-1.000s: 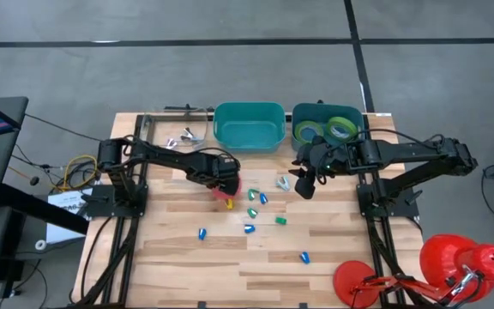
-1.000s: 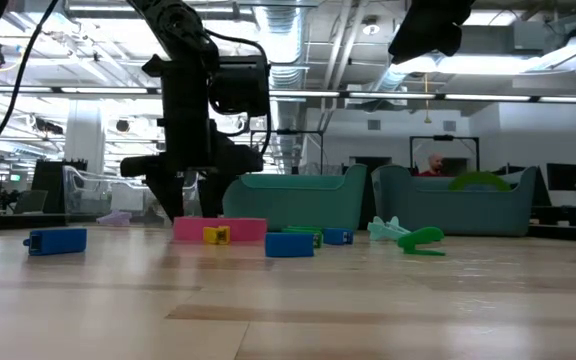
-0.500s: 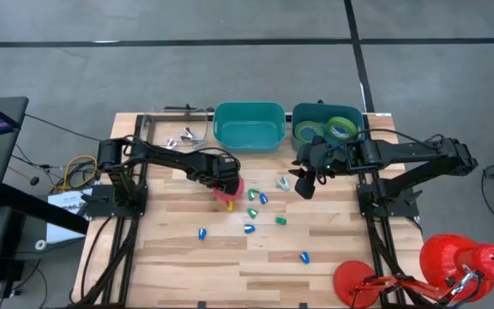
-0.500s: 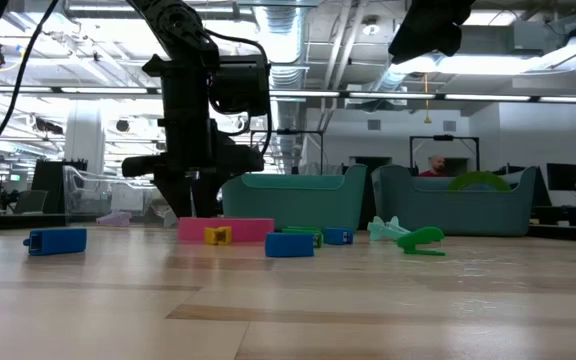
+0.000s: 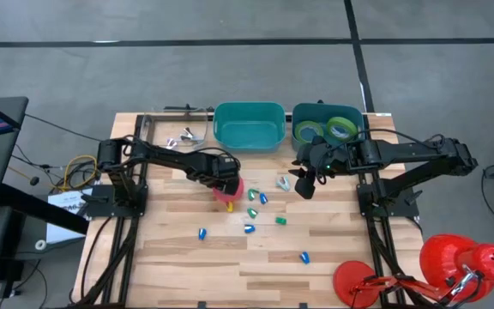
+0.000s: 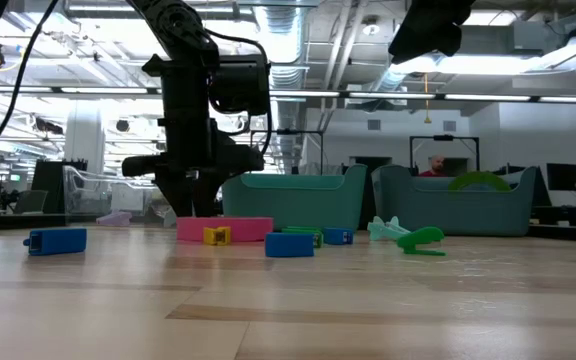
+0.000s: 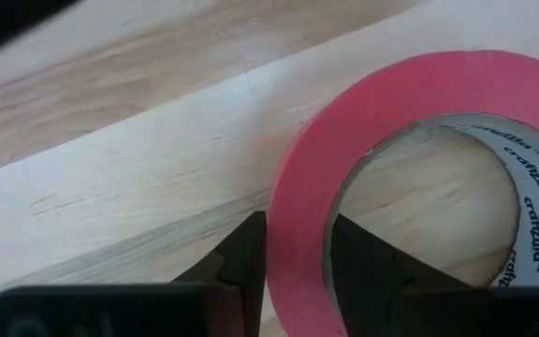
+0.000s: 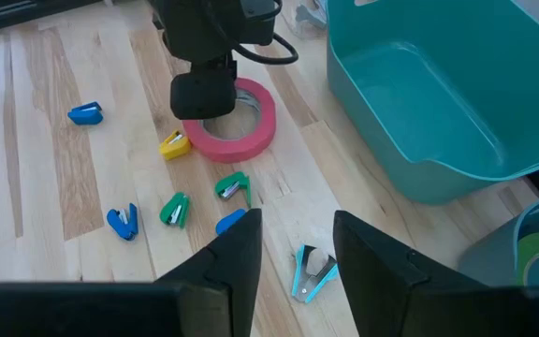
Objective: Pick and place Stapler, Stapler remover, tape
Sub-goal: Put the pink tape into the blue bin
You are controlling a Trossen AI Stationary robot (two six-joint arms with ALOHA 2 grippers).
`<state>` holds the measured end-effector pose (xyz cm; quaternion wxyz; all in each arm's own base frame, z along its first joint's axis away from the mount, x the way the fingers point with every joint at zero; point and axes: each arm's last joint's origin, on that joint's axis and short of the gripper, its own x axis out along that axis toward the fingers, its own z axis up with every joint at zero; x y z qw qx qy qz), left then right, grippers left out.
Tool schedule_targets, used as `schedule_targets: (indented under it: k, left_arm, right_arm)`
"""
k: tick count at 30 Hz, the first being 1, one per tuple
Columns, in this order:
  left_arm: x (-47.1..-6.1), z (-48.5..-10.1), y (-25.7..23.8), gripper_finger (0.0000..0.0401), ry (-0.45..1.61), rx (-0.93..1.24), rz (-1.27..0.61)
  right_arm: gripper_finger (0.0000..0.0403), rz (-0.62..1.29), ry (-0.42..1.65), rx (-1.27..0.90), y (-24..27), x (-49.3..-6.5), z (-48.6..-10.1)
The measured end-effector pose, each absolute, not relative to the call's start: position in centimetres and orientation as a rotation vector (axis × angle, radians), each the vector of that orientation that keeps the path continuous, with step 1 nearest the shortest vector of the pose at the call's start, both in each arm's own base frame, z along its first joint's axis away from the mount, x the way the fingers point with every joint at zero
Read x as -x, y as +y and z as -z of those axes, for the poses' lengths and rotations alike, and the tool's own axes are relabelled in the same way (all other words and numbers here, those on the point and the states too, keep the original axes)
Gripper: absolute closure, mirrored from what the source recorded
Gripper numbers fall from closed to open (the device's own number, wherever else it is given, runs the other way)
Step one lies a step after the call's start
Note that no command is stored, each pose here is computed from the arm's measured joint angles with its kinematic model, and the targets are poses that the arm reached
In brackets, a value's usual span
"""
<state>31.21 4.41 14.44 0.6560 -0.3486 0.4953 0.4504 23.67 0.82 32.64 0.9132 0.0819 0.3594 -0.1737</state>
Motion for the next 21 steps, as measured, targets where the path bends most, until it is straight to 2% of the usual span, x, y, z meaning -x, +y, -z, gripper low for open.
schedule_targets:
  k: [7,21]
  left_arm:
    - [-30.9,-17.3,4.4,0.0309,1.020,0.794,-0.957]
    - [-29.6,-27.6,4.4,0.0309,0.522,0.649,-0.665]
  right_arm:
    - [0.0276,0.358,0.740,-0.168,0.8,-23.7,-32.6]
    - [0.0276,0.324,0.610,-0.152,0.9,-24.6,-33.7]
